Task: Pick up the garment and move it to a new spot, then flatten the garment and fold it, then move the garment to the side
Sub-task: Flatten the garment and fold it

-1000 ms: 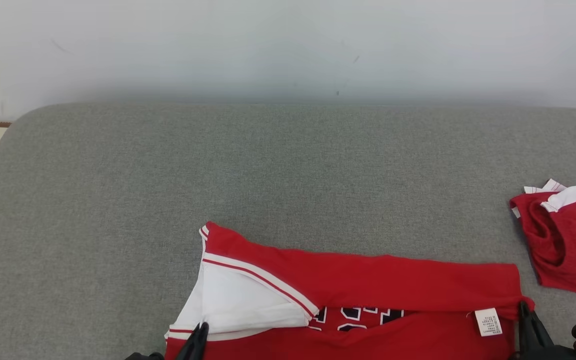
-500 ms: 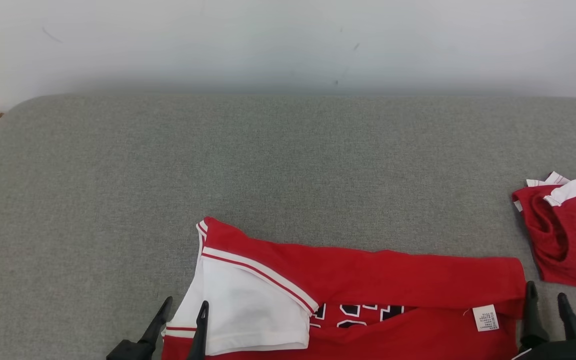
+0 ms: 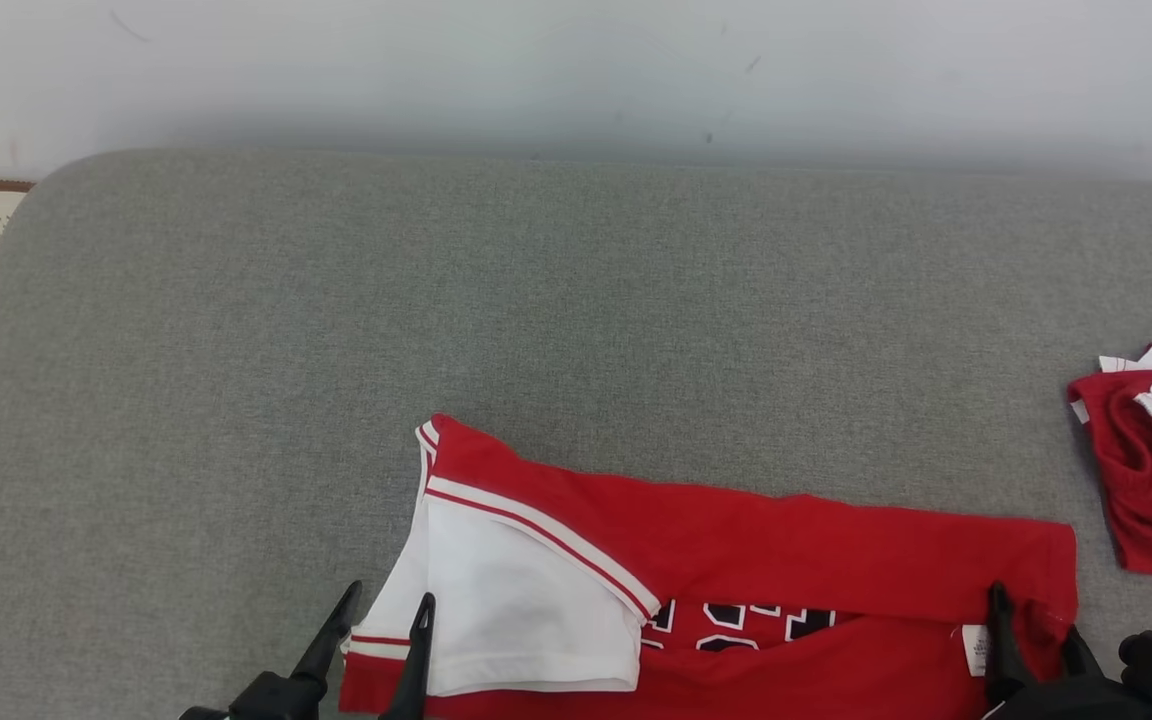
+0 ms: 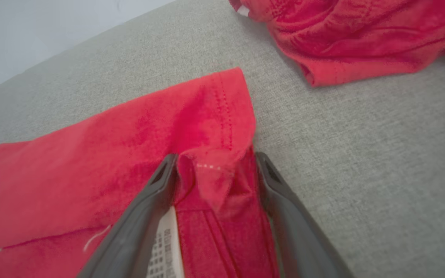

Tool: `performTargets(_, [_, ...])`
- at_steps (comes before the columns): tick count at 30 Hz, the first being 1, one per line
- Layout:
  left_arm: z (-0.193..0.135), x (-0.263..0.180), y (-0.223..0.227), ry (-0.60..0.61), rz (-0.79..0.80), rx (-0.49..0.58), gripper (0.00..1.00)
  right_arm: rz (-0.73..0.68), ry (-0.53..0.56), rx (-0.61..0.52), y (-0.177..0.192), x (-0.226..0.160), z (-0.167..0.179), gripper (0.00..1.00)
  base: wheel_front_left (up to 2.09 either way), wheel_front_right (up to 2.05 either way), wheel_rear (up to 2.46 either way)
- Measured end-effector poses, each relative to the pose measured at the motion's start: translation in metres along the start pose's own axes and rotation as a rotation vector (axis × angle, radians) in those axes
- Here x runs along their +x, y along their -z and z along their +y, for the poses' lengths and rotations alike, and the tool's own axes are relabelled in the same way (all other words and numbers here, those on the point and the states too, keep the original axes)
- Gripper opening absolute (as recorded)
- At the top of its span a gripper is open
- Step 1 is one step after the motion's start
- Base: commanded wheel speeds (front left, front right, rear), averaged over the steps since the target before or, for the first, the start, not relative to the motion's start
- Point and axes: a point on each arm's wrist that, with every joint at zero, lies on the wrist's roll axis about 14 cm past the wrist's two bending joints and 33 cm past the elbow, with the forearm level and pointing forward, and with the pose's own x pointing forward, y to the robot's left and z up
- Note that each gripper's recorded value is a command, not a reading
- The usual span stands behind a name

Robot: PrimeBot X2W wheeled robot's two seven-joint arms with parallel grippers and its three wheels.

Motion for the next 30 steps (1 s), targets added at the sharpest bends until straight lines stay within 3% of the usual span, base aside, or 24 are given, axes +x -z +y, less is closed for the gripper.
performTargets(1, [0.001, 0.0, 0.0, -0.003, 0.0, 0.0, 1.0, 0.008, -0.009, 0.0, 0.002, 0.001, 0.002, 0.83, 0.0, 0.0, 0.0])
performTargets(3, [0.002, 0.0, 0.0, -0.004, 0.001, 0.001, 1.0, 0.025, -0.019, -0.005, 0.006, 0.002, 0.003, 0.3, 0.0, 0.0, 0.0])
performTargets(4, [0.001, 0.0, 0.0, -0.001, 0.0, 0.0, 1.0, 0.032, -0.026, -0.003, 0.008, 0.002, 0.005, 0.09, 0.0, 0.0, 0.0])
performTargets(5, [-0.001, 0.0, 0.0, 0.004, -0.001, -0.001, 1.0, 0.04, -0.034, -0.003, 0.01, 0.001, 0.007, 0.0, 0.0, 0.0, 0.0])
performTargets(12, [-0.012, 0.003, -0.001, 0.035, -0.006, -0.008, 1.0, 0.003, 0.001, -0.018, -0.008, 0.005, -0.01, 0.0, 0.0, 0.0, 0.0])
performTargets(18, [-0.016, 0.004, -0.002, 0.045, -0.008, -0.013, 1.0, -0.141, 0.045, -0.088, -0.062, 0.01, -0.032, 0.0, 0.0, 0.0, 0.0])
performTargets(25, [-0.018, 0.001, -0.002, 0.049, -0.007, -0.016, 1.0, -0.228, -0.097, -0.129, -0.087, 0.009, 0.016, 0.0, 0.0, 0.0, 0.0])
performTargets(30, [-0.023, -0.004, -0.001, 0.059, -0.001, -0.029, 1.0, -0.232, -0.285, -0.134, -0.081, -0.003, 0.077, 0.0, 0.0, 0.0, 0.0])
